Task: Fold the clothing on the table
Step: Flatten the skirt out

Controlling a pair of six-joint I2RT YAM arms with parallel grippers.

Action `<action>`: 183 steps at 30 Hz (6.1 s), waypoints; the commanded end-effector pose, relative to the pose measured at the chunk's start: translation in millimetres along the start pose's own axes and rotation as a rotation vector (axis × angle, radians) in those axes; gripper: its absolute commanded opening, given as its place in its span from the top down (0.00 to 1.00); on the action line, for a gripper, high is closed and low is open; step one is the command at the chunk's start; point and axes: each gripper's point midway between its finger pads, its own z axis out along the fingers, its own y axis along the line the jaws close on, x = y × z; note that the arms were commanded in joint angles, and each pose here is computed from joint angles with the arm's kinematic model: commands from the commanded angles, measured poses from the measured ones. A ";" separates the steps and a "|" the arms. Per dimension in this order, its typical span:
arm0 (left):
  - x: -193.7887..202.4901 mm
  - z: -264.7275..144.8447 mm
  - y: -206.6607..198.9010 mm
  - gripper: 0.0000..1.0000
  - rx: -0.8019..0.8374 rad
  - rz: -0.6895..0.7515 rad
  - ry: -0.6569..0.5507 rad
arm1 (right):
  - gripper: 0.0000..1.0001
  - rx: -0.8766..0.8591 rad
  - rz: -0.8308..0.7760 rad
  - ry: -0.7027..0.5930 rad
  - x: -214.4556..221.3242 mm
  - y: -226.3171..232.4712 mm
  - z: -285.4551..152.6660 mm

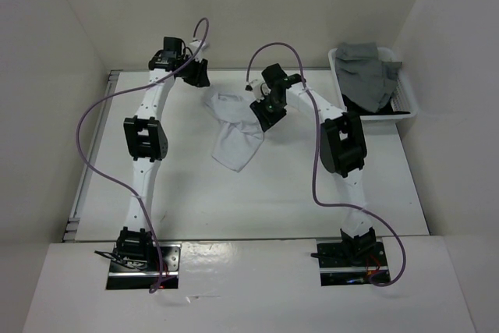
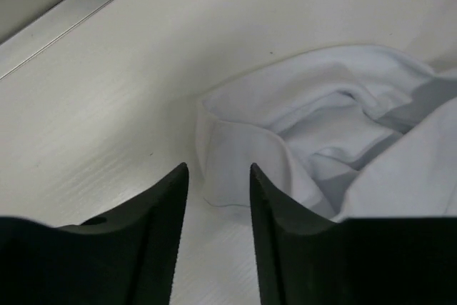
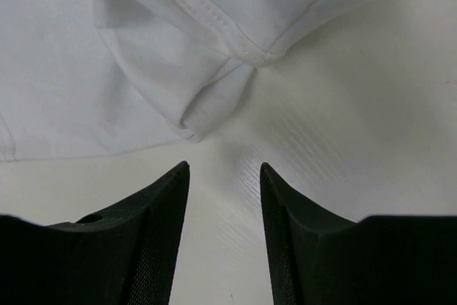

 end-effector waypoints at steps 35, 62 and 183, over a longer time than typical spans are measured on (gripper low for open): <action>50.2 27.6 -22.6 0.94 0.189 -0.005 0.083 | 0.50 0.120 -0.065 -0.044 -15.5 -0.2 -25.8; 58.7 -57.1 -71.3 1.00 0.244 -0.316 0.244 | 0.32 0.073 0.058 -0.211 -82.6 -29.8 -2.3; 94.0 -96.3 -79.1 0.00 -0.151 -0.269 0.152 | 0.43 0.030 0.033 -0.265 -117.1 -7.6 -7.6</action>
